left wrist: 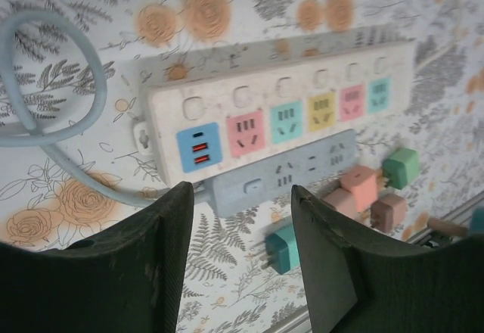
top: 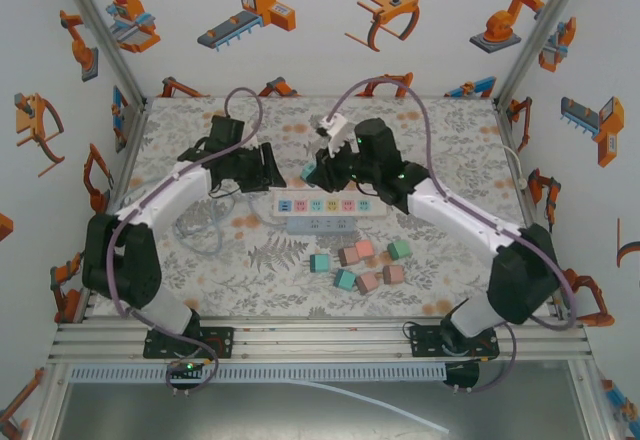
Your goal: Pull the plug off the socket
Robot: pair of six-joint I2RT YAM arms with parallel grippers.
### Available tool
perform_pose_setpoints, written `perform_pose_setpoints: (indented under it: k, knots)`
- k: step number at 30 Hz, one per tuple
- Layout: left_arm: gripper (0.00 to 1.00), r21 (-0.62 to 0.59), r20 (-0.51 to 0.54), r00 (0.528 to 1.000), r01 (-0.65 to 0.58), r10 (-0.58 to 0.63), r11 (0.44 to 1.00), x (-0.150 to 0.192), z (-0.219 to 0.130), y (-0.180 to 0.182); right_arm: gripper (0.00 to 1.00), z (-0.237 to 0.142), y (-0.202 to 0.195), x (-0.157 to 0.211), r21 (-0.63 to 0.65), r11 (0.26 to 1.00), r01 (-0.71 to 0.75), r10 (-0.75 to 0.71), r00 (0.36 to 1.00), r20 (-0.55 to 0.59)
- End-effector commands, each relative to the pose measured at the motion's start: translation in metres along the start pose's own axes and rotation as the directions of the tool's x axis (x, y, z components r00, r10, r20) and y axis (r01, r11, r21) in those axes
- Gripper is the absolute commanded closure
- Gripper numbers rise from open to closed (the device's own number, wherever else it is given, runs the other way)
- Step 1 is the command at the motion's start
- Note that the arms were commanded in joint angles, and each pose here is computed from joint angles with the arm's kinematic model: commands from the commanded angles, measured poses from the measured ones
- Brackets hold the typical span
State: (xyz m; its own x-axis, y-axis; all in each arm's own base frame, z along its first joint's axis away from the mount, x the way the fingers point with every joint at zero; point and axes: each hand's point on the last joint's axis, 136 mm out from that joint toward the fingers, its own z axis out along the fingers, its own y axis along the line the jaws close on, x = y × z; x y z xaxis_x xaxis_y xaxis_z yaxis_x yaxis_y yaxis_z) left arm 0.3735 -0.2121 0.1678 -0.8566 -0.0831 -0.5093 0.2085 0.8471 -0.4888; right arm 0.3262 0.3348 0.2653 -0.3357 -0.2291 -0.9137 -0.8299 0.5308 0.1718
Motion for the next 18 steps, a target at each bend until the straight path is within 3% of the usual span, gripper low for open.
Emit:
perform_pose_setpoints:
  k: [1,4,8,10,14,18]
  knots:
    - [0.45,0.076,0.104,0.988,-0.125,0.117,0.989,-0.012,-0.042,-0.029,0.92,-0.026,-0.023,0.002,0.109,0.93,-0.352,0.344,0.935,0.085]
    - [0.44,0.108,0.183,0.964,-0.215,0.193,0.971,-0.01,-0.075,-0.043,0.96,-0.045,-0.02,0.017,0.1,0.856,-0.507,0.493,0.859,0.141]
    - [0.43,0.093,0.254,0.912,-0.354,0.322,0.93,0.004,-0.116,-0.051,0.96,-0.058,-0.006,0.037,-0.023,0.699,-0.715,0.703,0.682,0.202]
    - [0.41,0.07,0.236,0.88,-0.439,0.412,0.896,0.019,-0.131,-0.05,0.96,-0.061,0.001,0.057,-0.032,0.607,-0.794,0.78,0.588,0.212]
    - [0.36,0.053,0.215,0.781,-0.608,0.586,0.792,0.052,-0.15,-0.046,0.95,-0.056,0.029,0.104,0.029,0.48,-0.877,0.863,0.477,0.168]
    - [0.19,0.123,0.186,0.696,-0.717,0.694,0.686,0.089,-0.154,-0.046,0.93,-0.047,0.059,0.143,0.098,0.393,-0.914,0.91,0.402,0.098]
